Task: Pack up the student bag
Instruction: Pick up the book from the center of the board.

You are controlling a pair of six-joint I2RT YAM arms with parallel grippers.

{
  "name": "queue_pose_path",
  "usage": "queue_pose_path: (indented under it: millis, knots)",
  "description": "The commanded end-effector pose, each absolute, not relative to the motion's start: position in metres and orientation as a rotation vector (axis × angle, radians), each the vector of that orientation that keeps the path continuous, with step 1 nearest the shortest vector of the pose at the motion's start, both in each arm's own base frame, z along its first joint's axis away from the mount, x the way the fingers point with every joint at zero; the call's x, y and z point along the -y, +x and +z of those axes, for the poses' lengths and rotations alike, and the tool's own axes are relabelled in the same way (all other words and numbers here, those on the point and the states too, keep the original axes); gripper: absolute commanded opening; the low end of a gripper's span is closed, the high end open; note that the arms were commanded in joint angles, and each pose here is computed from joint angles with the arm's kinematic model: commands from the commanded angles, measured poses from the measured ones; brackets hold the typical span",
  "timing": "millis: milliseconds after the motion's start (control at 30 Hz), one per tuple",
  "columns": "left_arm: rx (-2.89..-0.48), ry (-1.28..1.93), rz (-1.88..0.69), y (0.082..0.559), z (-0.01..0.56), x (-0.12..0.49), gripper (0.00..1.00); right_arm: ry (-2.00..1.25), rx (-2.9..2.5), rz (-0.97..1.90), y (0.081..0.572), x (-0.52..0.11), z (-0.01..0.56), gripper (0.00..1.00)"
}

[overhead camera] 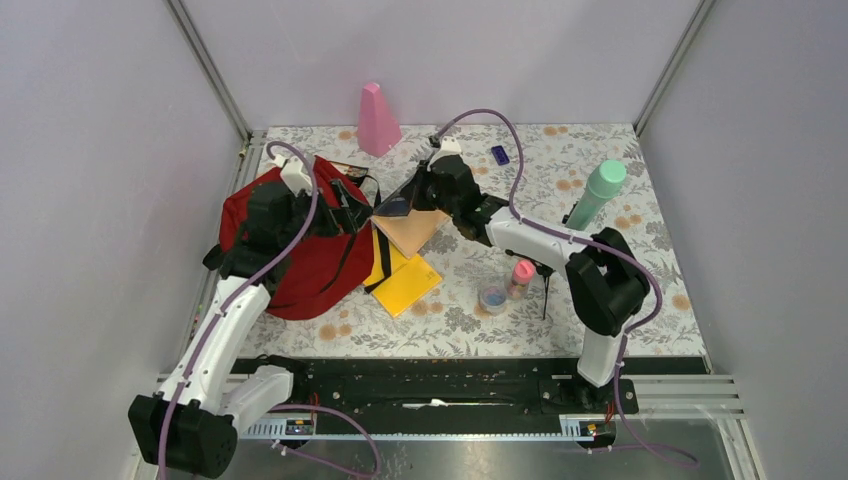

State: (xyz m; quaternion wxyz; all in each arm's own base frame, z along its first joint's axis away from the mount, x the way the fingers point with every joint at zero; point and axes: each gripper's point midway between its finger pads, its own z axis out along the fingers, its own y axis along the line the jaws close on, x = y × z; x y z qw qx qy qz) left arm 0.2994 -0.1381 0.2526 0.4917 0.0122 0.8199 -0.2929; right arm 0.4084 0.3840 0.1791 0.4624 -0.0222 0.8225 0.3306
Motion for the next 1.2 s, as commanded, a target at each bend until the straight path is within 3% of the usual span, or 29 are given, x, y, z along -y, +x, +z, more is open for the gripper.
queue_pose_path:
  millis: [0,233,633,733,933,1167]
  knots:
    - [-1.879,-0.046,-0.938,0.311,0.285,0.145,0.98,-0.208,-1.801,0.98,0.386,-0.394,0.276,0.0]
    - [-1.913,-0.14,-1.11,0.316,0.262,0.14,0.98,-0.28,-1.752,1.074,0.361,-0.394,0.299,0.0]
    - [-2.02,-0.263,-1.065,0.328,0.208,0.119,0.97,-0.361,-1.71,1.197,0.328,-0.4,0.309,0.0]
    - [-2.054,-0.289,-1.087,0.332,0.197,0.12,0.91,-0.362,-1.714,1.213,0.324,-0.401,0.306,0.0]
    - [-2.079,-0.314,-1.141,0.334,0.183,0.125,0.67,-0.343,-1.727,1.215,0.322,-0.399,0.298,0.0]
    - [-2.15,-0.372,-1.161,0.33,0.161,0.126,0.53,-0.329,-1.724,1.216,0.323,-0.398,0.299,0.0]
